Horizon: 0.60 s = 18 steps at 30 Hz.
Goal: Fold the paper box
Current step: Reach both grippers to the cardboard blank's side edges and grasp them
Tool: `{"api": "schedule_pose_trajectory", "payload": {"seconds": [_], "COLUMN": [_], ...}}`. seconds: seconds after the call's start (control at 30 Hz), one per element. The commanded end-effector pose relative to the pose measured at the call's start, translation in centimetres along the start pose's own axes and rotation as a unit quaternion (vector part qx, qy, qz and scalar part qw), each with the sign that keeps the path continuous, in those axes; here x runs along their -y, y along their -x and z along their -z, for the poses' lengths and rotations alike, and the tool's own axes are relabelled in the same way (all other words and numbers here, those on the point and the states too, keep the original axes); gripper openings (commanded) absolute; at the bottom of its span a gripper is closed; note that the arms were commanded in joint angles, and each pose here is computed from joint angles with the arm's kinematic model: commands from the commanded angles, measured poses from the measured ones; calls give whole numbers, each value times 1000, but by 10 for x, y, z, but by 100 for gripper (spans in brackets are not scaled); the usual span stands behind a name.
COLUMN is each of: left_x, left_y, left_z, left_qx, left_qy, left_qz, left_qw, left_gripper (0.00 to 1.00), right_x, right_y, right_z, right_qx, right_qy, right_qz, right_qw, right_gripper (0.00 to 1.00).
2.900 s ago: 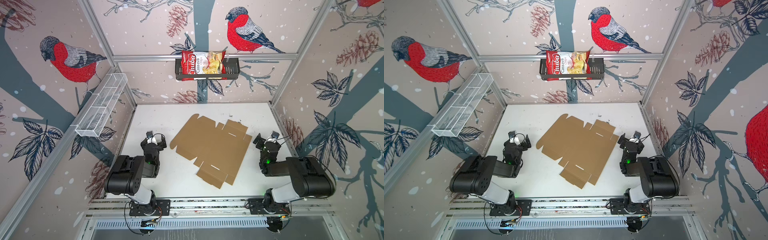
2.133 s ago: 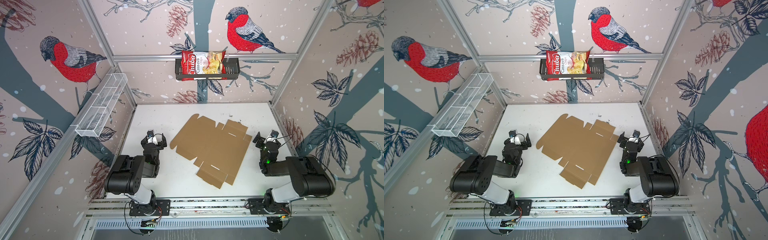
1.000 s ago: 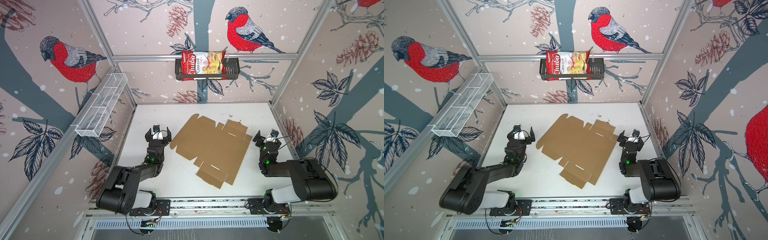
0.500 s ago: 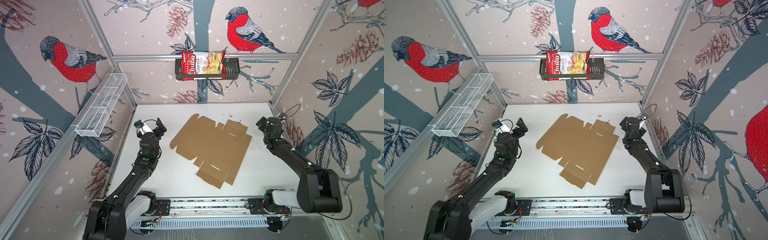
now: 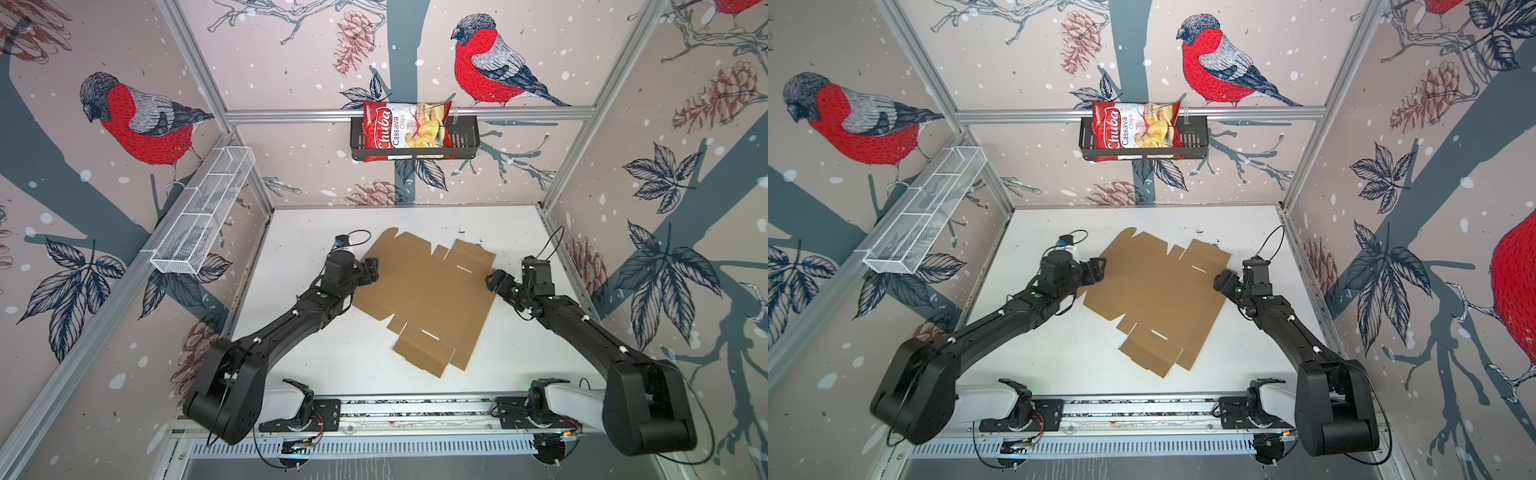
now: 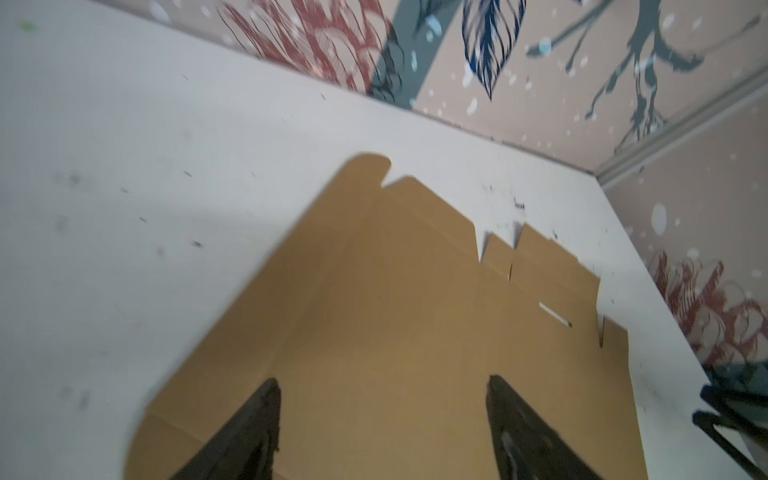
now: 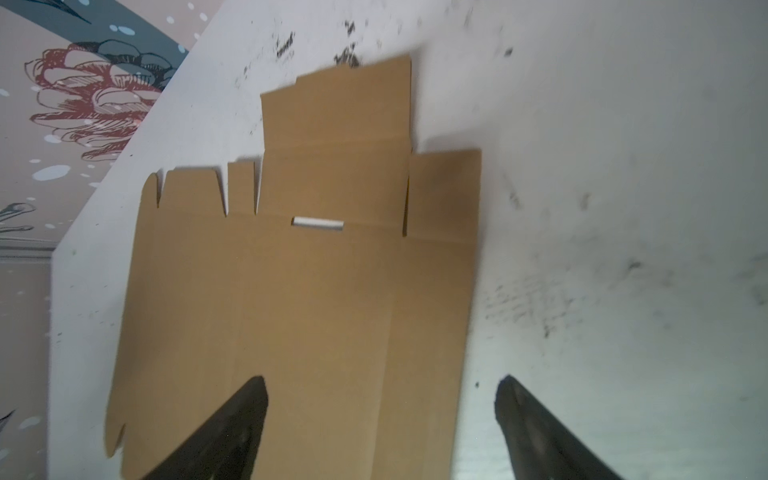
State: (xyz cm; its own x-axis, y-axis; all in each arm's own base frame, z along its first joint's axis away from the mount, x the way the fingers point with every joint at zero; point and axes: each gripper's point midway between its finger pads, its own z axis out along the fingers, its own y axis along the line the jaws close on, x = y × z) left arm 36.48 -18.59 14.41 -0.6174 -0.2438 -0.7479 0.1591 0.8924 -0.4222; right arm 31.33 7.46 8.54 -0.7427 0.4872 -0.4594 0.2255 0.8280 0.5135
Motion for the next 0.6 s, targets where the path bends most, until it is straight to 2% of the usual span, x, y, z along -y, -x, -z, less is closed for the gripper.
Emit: {"api": "schedule_pose_trajectory", "payload": {"seconds": [0.0,0.23,0.47,0.57], "left_x": [31,46,25,7], "left_y": [-12,-42,-82,-95], "left_z": [-18,-58,-74,-70], "left_qx": [-19,-66,-111,-122], "left_qy": [-48,-100,-76,-42], "left_qz": [-4,16,27,23], "left_qw": [999,993,990,991], "left_gripper": [76,69,64,60], "right_x": [6,14,7,1], "right_y": [-25,-53,-59,-61], "right_z": [0,-8,-16,-21], "right_qx": [-45,-86,-96,-105], "right_qy": [7,35,67,86], "right_qz": [-25,-45,-35,-31], "right_qw": [999,995,992,990], "right_gripper": [87,90,92,90]}}
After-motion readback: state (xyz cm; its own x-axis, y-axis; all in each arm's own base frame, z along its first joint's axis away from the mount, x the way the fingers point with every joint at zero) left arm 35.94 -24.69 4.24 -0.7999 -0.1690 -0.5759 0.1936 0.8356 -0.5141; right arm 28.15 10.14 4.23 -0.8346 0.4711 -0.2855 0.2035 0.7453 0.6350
